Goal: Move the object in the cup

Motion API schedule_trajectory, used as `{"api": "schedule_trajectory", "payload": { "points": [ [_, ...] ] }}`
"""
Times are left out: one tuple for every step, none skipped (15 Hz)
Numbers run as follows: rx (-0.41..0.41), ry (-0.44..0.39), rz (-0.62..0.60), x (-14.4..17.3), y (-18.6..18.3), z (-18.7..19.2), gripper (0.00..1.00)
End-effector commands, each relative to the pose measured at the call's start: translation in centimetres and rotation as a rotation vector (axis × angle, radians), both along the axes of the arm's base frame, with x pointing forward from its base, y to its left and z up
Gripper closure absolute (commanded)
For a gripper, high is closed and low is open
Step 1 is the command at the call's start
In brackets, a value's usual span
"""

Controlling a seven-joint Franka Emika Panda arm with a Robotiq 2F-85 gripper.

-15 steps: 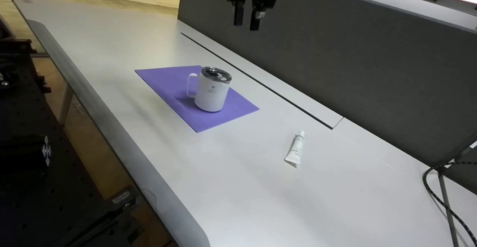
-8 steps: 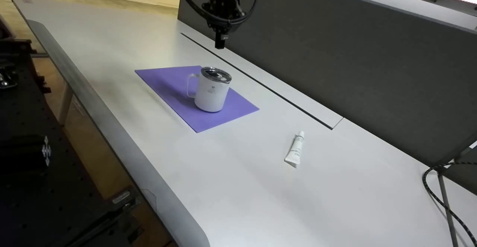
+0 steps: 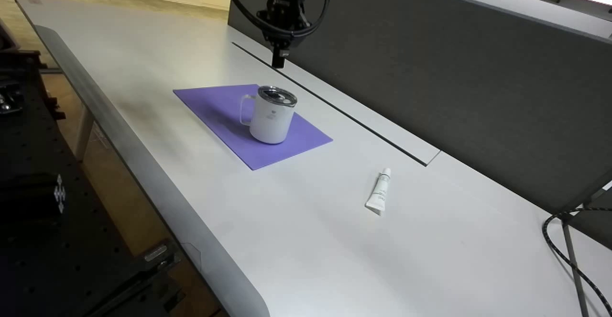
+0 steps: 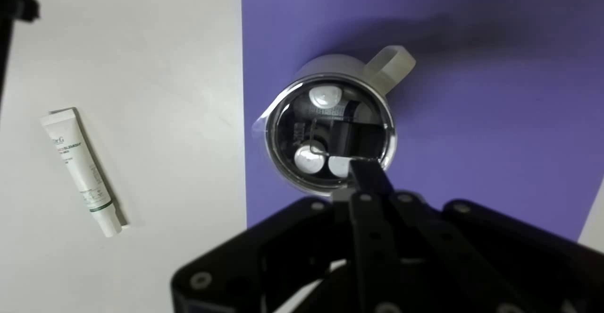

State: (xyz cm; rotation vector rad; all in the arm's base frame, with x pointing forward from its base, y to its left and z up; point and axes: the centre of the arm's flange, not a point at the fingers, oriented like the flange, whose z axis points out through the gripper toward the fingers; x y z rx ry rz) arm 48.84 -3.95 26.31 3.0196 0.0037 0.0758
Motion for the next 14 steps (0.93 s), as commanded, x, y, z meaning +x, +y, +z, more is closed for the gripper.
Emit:
{"api": "schedule_trajectory", "payload": {
  "points": [
    [0.019, -0.029, -0.024, 0.1, -0.4, -1.2, 1.00],
    [0.017, -0.030, -0.029, 0.2, -0.6, -1.9, 1.00],
    [0.017, -0.030, -0.033, 0.3, -0.9, -2.4, 1.00],
    [0.017, -0.020, -0.038, 0.3, -1.1, -3.2, 1.00],
    [0.020, -0.015, -0.042, 0.3, -1.3, -3.7, 1.00],
    [0.018, -0.010, -0.045, 0.2, -1.4, -4.3, 1.00],
    [0.022, -0.007, -0.047, 0.2, -1.5, -4.8, 1.00],
    [0.025, -0.004, -0.050, 0.1, -1.6, -5.2, 1.00],
    [0.031, -0.010, -0.054, 0.0, -1.6, -5.6, 1.00],
    [0.036, -0.014, -0.059, 0.0, -1.6, -5.8, 1.00],
    [0.042, -0.024, -0.063, 0.0, -1.6, -5.9, 1.00],
    [0.046, -0.028, -0.069, 0.0, -1.6, -5.7, 1.00],
    [0.050, -0.036, -0.071, 0.0, -1.6, -5.7, 1.00],
    [0.053, -0.038, -0.072, 0.1, -1.6, -5.7, 1.00]
  ]
}}
